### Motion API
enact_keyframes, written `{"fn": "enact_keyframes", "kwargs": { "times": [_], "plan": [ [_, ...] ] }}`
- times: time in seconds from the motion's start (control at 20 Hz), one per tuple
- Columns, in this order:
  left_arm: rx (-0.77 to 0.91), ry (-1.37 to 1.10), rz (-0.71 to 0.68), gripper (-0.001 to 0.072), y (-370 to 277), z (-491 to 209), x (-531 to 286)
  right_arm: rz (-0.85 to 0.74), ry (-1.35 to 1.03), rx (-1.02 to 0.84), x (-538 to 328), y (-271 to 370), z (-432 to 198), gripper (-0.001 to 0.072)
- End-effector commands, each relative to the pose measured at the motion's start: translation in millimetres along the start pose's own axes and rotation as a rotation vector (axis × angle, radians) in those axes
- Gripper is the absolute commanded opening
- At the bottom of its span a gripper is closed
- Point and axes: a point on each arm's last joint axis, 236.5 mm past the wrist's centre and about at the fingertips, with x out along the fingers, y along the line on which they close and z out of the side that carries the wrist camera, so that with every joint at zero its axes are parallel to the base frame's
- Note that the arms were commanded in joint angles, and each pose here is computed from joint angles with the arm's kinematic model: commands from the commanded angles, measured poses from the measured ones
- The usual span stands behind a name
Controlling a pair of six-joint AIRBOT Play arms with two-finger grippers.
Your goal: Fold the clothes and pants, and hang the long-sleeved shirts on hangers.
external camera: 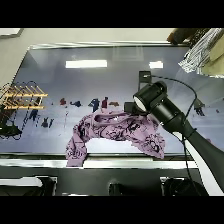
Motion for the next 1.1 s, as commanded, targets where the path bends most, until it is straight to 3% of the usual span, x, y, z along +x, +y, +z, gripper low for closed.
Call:
{"fn": "enact_keyframes", "kwargs": {
  "times": [0.0,0.5,0.7,0.8,1.05],
  "plan": [
    [0.01,0.005,-0.013,0.0028,-8,2,-4,-0.004,-0.005,0.0,0,-1,1,0.0037],
    [0.125,-0.281,0.12,0.0025,-58,103,-102,-0.018,-0.01,-0.001,0,-4,2,0.0037],
    [0.109,-0.548,0.241,0.0025,-87,153,-172,-0.025,-0.003,-0.001,0,-6,1,0.0037],
    [0.146,-0.645,0.182,0.0025,-129,164,-199,-0.025,-0.004,-0.001,0,-6,1,0.0037],
    [0.732,-0.473,-0.043,0.0022,-272,86,-172,-0.027,-0.002,0.0,0,-6,0,0.0037]
  ]
}}
